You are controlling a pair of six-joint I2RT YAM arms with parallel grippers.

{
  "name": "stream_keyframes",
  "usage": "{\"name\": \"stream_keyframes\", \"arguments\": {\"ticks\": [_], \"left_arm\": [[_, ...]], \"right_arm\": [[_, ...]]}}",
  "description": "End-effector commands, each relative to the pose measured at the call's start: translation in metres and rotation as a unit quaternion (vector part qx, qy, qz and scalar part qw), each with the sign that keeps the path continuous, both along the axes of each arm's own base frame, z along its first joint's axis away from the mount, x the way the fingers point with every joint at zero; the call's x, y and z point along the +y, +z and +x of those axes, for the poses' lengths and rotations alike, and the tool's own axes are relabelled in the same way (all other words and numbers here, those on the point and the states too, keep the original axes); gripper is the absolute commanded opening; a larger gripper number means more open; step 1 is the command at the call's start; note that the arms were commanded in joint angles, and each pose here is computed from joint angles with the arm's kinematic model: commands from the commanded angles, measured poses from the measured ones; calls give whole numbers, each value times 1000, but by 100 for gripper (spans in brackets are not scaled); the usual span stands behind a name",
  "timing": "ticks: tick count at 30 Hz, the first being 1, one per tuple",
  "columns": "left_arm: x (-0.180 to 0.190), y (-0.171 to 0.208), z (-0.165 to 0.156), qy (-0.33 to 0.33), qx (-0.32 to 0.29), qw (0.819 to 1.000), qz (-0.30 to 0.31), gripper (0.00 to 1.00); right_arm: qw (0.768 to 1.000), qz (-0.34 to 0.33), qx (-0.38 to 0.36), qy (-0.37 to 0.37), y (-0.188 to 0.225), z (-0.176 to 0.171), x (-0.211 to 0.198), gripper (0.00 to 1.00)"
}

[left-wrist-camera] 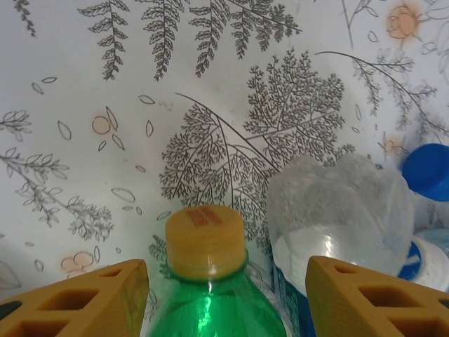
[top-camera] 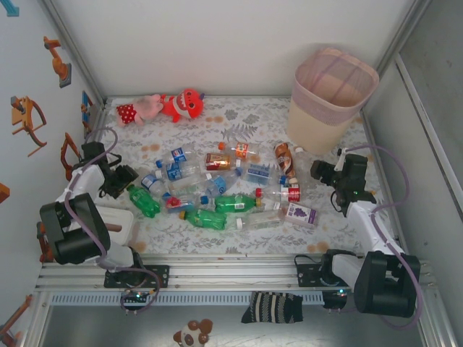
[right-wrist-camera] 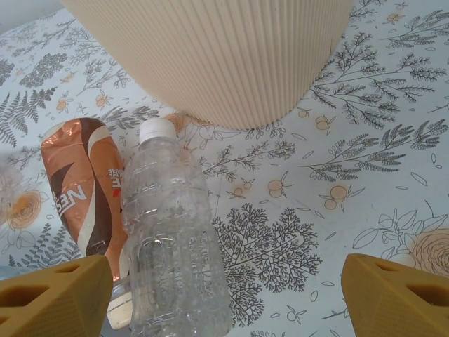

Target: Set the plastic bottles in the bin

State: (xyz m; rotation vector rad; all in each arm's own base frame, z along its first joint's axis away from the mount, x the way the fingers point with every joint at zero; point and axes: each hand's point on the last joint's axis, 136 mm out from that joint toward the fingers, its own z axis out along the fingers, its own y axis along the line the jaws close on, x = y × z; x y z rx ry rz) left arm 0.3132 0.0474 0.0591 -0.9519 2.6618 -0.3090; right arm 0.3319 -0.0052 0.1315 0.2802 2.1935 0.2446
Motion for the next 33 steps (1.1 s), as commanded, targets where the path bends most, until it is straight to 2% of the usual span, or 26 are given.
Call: {"name": "stream_keyframes", "arguments": {"ticks": [1, 15, 21, 26, 33], "left_arm": [[4, 1, 10, 7, -1, 1000, -3, 56], [15, -24, 16, 21, 24, 999, -9, 46], [13, -24, 18, 20, 19, 999, -18, 35], [13, -11, 18, 20, 4, 1000, -13, 29], [10, 32, 19, 3, -49, 999, -2, 22]], "right_arm": [[1000, 7, -23, 3, 20, 4, 2, 84], [1000, 2, -27, 3, 23, 2, 1, 83], [1000, 3, -31, 2, 29, 2, 1, 82], [999, 4, -41, 3, 40, 0, 2, 81], [998, 12, -61, 8, 67, -10, 7, 79]]}}
